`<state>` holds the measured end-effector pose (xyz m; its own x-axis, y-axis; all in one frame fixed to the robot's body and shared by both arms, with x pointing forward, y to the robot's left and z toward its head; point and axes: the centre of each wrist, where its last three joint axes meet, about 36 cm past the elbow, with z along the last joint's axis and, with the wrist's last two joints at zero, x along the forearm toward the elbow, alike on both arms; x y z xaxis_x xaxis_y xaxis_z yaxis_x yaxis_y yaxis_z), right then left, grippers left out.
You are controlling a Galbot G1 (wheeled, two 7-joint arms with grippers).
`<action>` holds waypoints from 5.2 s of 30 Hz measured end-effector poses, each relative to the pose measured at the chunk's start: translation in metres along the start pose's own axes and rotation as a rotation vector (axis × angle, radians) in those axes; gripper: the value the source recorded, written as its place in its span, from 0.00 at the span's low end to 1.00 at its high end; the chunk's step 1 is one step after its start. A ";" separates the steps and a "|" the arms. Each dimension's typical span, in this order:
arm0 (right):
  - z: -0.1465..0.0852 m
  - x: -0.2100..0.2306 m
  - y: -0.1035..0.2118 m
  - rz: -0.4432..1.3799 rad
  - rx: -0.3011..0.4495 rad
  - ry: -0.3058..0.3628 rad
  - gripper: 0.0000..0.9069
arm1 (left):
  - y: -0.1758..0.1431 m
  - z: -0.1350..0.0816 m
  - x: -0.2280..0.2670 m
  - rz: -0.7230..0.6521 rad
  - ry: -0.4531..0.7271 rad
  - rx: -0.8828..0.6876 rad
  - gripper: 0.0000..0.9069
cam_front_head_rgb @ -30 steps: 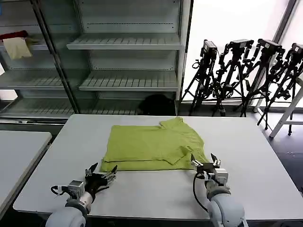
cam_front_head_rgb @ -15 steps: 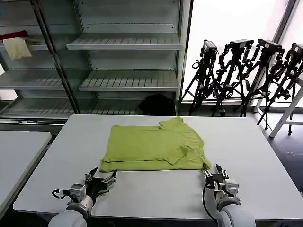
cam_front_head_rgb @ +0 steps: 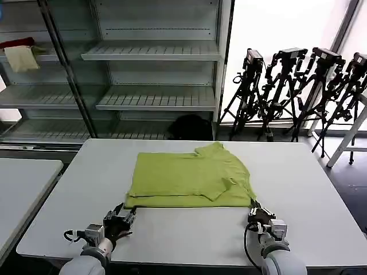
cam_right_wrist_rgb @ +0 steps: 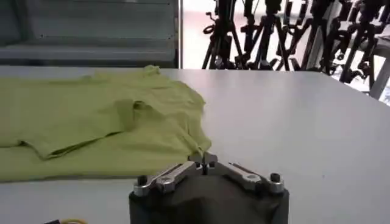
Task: Fold and organize the clothes.
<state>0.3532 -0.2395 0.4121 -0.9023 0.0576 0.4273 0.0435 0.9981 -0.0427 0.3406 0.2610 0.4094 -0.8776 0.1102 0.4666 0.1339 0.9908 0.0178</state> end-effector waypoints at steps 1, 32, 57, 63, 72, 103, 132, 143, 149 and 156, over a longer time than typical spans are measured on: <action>0.000 0.000 0.000 -0.001 0.000 0.000 0.00 | 0.000 0.000 0.000 0.002 0.001 0.000 0.00; -0.002 0.006 -0.009 0.009 0.007 -0.003 0.00 | -0.004 -0.015 0.021 0.100 -0.053 0.213 1.00; 0.002 0.025 -0.001 -0.035 -0.005 0.003 0.00 | -0.015 -0.005 0.009 0.024 -0.041 0.127 0.00; 0.005 0.040 0.004 -0.060 -0.008 0.009 0.00 | -0.014 -0.001 0.015 0.004 -0.060 0.064 0.00; 0.006 0.067 0.007 -0.095 -0.008 0.016 0.00 | -0.011 0.009 0.030 -0.035 -0.097 -0.043 0.00; 0.009 0.133 0.057 -0.176 0.006 0.078 1.00 | 0.040 0.051 0.115 -0.151 0.014 -0.082 1.00; -0.041 0.043 0.078 -0.191 -0.006 -0.113 1.00 | 0.058 -0.016 0.062 -0.074 -0.133 -0.036 1.00; -0.087 -0.056 0.098 -0.247 -0.004 -0.139 1.00 | 0.080 -0.071 -0.006 0.055 -0.121 -0.047 1.00; -0.107 -0.094 0.109 -0.255 0.001 -0.128 1.00 | 0.095 -0.090 -0.034 0.090 -0.093 -0.044 1.00; -0.117 -0.125 0.112 -0.243 0.011 -0.103 1.00 | 0.109 -0.101 -0.058 0.104 -0.062 -0.036 1.00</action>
<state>0.5214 -0.1322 0.4596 -0.9244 -0.1871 0.3323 -0.1843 0.9820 0.0404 0.4527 0.3551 0.4739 -0.8849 0.2180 0.4116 0.2412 0.9705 0.0046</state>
